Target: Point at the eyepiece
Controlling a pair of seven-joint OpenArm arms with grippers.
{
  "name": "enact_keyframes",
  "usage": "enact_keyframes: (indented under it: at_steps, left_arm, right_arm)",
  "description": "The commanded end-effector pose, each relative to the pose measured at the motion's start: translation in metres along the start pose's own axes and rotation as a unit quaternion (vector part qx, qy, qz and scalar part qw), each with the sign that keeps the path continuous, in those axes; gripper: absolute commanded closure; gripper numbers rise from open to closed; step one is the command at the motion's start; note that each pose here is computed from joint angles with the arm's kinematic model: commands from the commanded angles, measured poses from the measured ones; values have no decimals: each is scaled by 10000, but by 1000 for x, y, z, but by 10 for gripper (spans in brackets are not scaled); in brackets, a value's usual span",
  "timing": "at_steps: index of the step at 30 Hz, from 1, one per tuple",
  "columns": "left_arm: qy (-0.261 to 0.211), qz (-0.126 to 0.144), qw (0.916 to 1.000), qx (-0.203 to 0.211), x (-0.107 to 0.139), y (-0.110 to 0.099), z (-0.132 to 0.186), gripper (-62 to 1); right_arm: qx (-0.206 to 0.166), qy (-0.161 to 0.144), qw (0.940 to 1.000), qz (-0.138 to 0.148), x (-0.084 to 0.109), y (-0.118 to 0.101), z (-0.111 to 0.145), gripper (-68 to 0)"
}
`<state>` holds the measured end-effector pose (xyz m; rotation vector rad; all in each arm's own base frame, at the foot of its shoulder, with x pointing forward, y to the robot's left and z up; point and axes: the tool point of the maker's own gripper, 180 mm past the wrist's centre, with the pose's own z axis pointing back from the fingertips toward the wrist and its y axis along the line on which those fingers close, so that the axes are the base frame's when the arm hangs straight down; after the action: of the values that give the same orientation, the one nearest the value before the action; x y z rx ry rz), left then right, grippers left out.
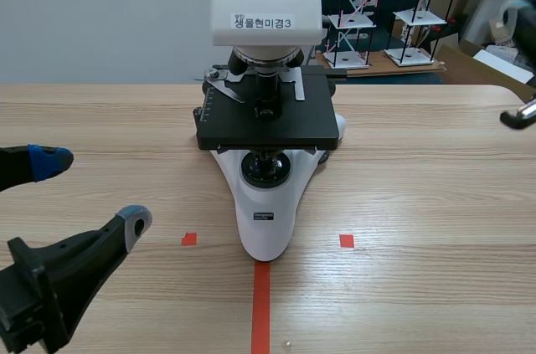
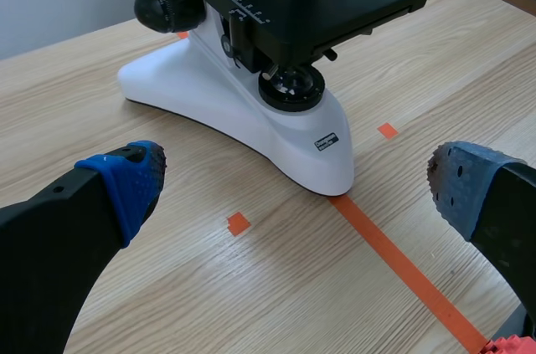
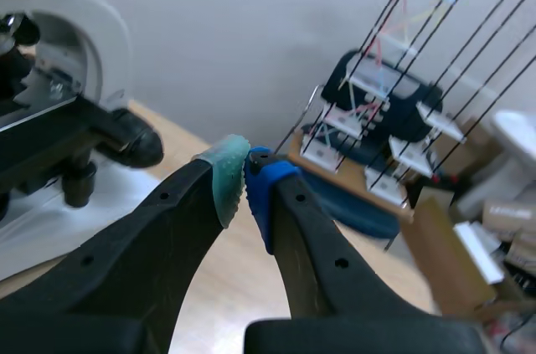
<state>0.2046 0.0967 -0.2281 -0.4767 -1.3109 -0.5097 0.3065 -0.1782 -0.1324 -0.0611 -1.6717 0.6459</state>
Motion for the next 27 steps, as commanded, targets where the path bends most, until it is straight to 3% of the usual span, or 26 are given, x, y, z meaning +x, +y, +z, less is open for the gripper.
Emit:
enact_keyframes:
  at_steps: [1,5,9,15,27]
  left_arm:
    - [-165,15,9999,-32,9,-3,-1,-623]
    - [-165,15,9999,-32,9,-3,-1,-623]
    - [-165,15,9999,-32,9,-3,-1,-623]
    - [-165,15,9999,-32,9,-3,-1,-623]
    - [-165,15,9999,-32,9,-3,-1,-623]
  right_arm:
    - [-11,-352,9988,348,25,-15,-8,-37]
    - [55,-640,9942,857,51,-33,-26,-17]
    - [225,-709,9912,1099,55,-41,-48,-17]
    - [363,-835,9885,1204,62,-51,-83,-17]
    - [967,-1095,9783,1466,90,-31,-140,-17]
